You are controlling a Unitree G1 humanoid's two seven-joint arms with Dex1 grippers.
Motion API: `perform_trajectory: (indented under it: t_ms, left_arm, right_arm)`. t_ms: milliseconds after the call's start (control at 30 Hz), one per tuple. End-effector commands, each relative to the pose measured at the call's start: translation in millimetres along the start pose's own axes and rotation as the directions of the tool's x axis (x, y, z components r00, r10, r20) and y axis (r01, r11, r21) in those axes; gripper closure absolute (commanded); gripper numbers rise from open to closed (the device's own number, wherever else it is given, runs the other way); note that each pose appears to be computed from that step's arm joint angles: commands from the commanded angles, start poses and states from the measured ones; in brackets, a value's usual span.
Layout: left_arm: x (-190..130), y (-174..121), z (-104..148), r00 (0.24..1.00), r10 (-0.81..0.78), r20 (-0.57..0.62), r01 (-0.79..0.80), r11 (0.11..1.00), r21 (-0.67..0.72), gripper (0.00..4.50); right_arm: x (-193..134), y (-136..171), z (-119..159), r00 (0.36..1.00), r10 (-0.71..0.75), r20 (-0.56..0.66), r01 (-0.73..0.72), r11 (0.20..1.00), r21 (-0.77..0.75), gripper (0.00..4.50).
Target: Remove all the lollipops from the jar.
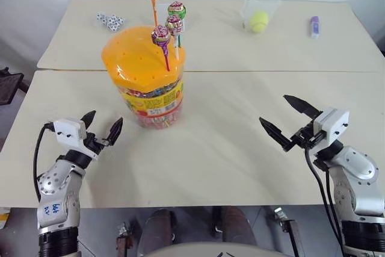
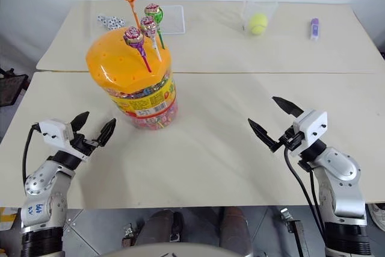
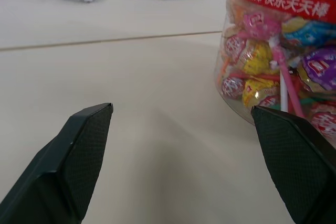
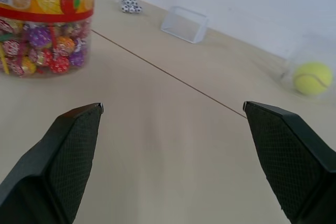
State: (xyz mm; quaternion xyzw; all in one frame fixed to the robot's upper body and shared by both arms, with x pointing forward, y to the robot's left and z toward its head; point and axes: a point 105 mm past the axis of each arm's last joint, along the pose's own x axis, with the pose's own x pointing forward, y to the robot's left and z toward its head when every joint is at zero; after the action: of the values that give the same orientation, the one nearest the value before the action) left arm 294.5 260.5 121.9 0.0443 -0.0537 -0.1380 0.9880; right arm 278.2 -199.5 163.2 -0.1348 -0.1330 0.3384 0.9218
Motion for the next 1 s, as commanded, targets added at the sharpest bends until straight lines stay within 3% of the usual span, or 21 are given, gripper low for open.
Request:
perform_trajectory:
  t_ms: [33, 67, 267, 400, 500, 600, 700, 800, 1000]
  left_arm:
    - [-4.7, -0.2, 7.5, 0.997, -0.074, -0.005, 0.074, 0.997, 0.022, 0.00]
    - [-7.5, 0.2, 11.0, 0.995, -0.103, 0.003, 0.103, 0.995, 0.015, 0.00]
    - [-33.6, 16.9, 94.8, 0.903, -0.376, 0.206, 0.406, 0.905, -0.125, 0.00]
    - [-37.2, 15.8, 132.6, 0.847, -0.453, 0.278, 0.508, 0.845, -0.170, 0.00]
    - [-40.2, 6.6, 162.1, 0.753, -0.540, 0.376, 0.635, 0.747, -0.199, 0.00]
    - [-34.9, 5.3, 172.2, 0.728, -0.532, 0.433, 0.652, 0.733, -0.195, 0.00]
    - [-27.8, -4.1, 163.5, 0.721, -0.555, 0.416, 0.670, 0.711, -0.212, 0.00]
    - [-25.0, -13.8, 158.4, 0.708, -0.576, 0.407, 0.687, 0.695, -0.211, 0.00]
    - [-26.9, -18.7, 162.3, 0.690, -0.575, 0.438, 0.698, 0.689, -0.196, 0.00]
  right_arm:
    - [-5.3, 7.0, 14.0, 0.996, 0.078, 0.037, -0.076, 0.996, -0.036, 0.03]
    - [-6.2, 9.7, 15.5, 0.994, 0.103, 0.038, -0.102, 0.994, -0.028, 0.03]
    - [5.9, 15.2, 92.3, 0.911, 0.160, 0.379, -0.193, 0.980, 0.050, 0.03]
    - [8.5, 16.6, 114.7, 0.878, 0.178, 0.445, -0.226, 0.972, 0.058, 0.03]
    - [19.5, 19.5, 136.7, 0.827, 0.191, 0.529, -0.266, 0.962, 0.069, 0.03]
    - [45.4, 24.3, 136.8, 0.822, 0.226, 0.522, -0.316, 0.945, 0.089, 0.03]
    - [93.8, 18.1, 119.5, 0.907, 0.224, 0.358, -0.309, 0.930, 0.200, 0.03]
    - [116.8, 21.3, 128.4, 0.890, 0.279, 0.361, -0.351, 0.924, 0.152, 0.03]
    - [132.1, 42.0, 134.5, 0.833, 0.423, 0.355, -0.495, 0.858, 0.139, 0.03]
